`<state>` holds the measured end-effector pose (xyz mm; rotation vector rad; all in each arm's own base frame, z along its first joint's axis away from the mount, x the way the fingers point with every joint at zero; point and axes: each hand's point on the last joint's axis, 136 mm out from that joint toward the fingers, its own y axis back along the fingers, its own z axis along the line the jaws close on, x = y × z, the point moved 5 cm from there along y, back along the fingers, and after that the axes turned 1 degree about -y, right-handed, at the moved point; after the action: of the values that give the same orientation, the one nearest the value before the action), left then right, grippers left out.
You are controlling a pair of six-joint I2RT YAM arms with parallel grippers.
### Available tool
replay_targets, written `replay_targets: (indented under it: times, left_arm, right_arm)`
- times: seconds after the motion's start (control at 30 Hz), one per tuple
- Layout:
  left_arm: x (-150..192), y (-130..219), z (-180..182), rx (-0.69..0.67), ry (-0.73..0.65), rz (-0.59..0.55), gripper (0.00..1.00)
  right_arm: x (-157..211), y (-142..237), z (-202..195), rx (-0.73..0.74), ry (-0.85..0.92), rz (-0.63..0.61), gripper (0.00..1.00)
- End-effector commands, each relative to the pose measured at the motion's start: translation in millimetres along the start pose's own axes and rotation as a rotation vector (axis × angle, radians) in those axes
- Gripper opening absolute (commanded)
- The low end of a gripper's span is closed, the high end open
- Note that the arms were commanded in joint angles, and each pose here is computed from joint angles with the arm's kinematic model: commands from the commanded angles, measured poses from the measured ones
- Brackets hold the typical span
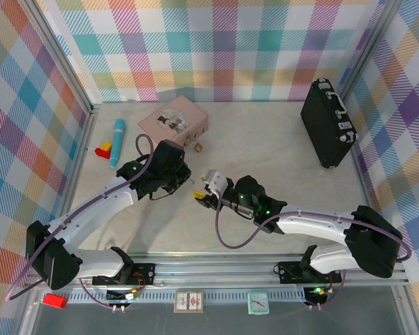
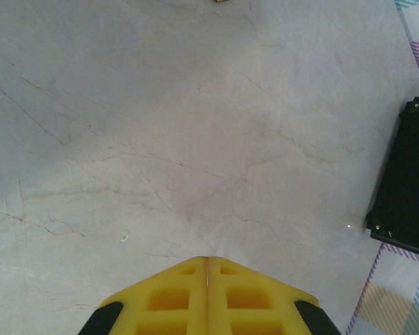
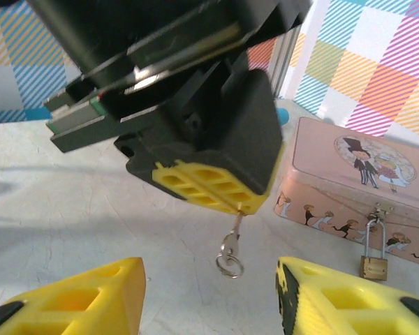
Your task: Unlock the padlock with the key
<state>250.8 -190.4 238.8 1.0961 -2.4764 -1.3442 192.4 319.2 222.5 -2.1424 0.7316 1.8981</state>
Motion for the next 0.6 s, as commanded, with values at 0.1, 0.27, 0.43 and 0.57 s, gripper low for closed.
replay_targets:
  times: [0.1,0.27,0.43,0.57]
  left_arm:
    - [-0.6,8.6,1.1,0.031,0.024,0.006,0.00]
    - [0.4,8.7,2.0,0.035,0.027,0.012,0.00]
    - [0.6,9.5,2.4,0.040,0.028,0.012,0.00]
    - [0.8,10.6,2.2,0.044,0.028,0.010,0.00]
  right_arm:
    - [-18.1,-11.5,-0.7,0.010,0.054,-0.061,0.45]
    - [-16.4,-18.0,-2.4,0.028,0.045,-0.049,0.39]
    - [-10.8,-25.0,-5.3,0.055,0.041,-0.026,0.35]
    - [-8.2,-30.0,-7.5,0.072,0.026,-0.011,0.31]
